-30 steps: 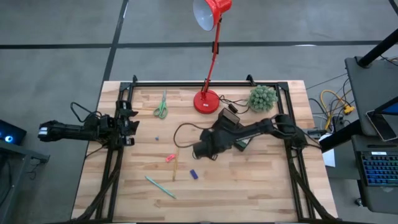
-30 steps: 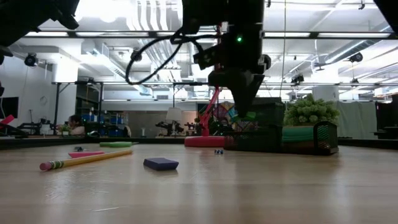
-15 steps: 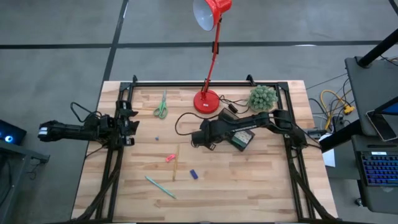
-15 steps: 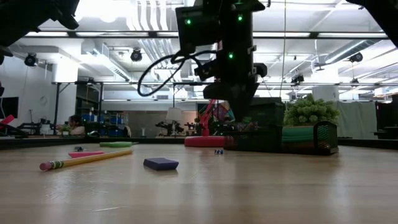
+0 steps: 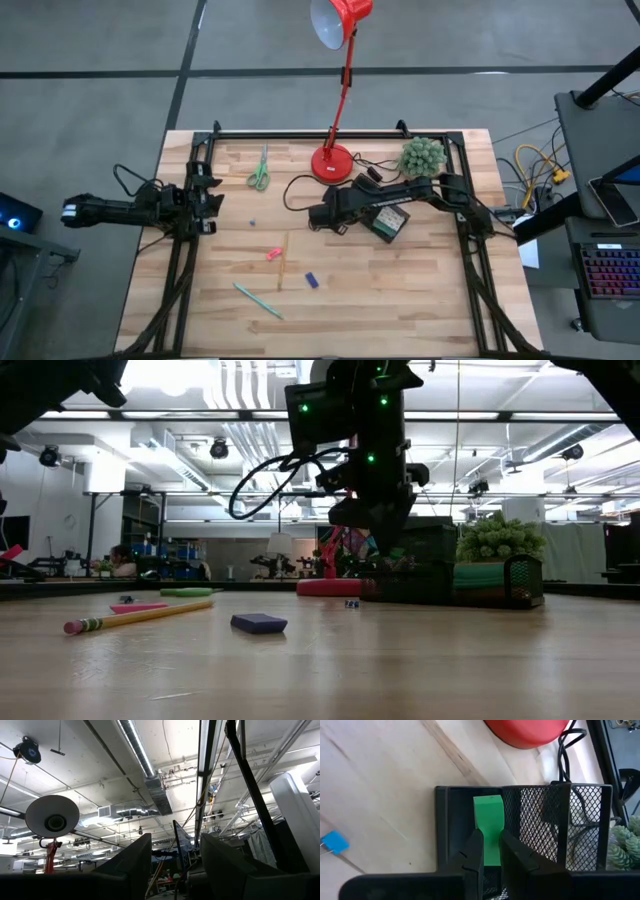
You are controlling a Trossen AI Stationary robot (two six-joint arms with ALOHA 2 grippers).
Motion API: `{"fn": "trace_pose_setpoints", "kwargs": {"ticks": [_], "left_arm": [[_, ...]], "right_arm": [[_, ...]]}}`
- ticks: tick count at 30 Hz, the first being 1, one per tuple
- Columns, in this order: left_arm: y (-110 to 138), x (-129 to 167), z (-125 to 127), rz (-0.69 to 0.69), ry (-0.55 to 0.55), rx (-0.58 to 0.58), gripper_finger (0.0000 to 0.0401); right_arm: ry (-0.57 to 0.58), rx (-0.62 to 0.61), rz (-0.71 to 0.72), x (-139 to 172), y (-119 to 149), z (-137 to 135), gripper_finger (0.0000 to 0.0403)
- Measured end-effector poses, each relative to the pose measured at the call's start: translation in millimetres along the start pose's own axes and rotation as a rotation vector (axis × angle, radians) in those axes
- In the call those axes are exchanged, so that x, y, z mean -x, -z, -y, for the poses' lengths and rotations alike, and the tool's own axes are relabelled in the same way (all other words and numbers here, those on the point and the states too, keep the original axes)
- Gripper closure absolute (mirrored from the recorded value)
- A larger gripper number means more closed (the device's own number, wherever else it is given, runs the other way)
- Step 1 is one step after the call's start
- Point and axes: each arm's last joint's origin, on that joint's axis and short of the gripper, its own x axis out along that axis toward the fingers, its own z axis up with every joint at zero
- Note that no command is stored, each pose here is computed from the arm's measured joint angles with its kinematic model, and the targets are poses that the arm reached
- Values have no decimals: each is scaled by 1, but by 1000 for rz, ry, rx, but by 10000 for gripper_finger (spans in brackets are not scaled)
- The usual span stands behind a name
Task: Pick and place office supplies into organizer
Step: Put the green eraser into the desk organizer, then put the blue eraser into the desk organizer
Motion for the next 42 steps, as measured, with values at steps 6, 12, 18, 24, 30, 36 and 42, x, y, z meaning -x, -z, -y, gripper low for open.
{"fn": "trace_pose_setpoints", "kwargs": {"ticks": [6, 12, 18, 24, 30, 36, 42], "left_arm": [[0, 0, 0, 0, 0, 0, 245], [0, 0, 0, 0, 0, 0, 245], [0, 0, 0, 0, 0, 0, 245], [0, 0, 0, 0, 0, 0, 245], [0, 0, 0, 0, 0, 0, 245], [0, 0, 0, 0, 0, 0, 245], [0, 0, 0, 0, 0, 0, 245]], "right_arm": [[6, 6, -8, -4, 2, -1, 360], [-5, -3, 4, -7, 2, -3, 360], [-7, -5, 5, -7, 2, -4, 360], [-6, -3, 4, -8, 3, -4, 345], [-12, -3, -2, -8, 3, -4, 307], [-12, -8, -3, -8, 3, -4, 278], [-18, -7, -5, -7, 3, -4, 268]]}}
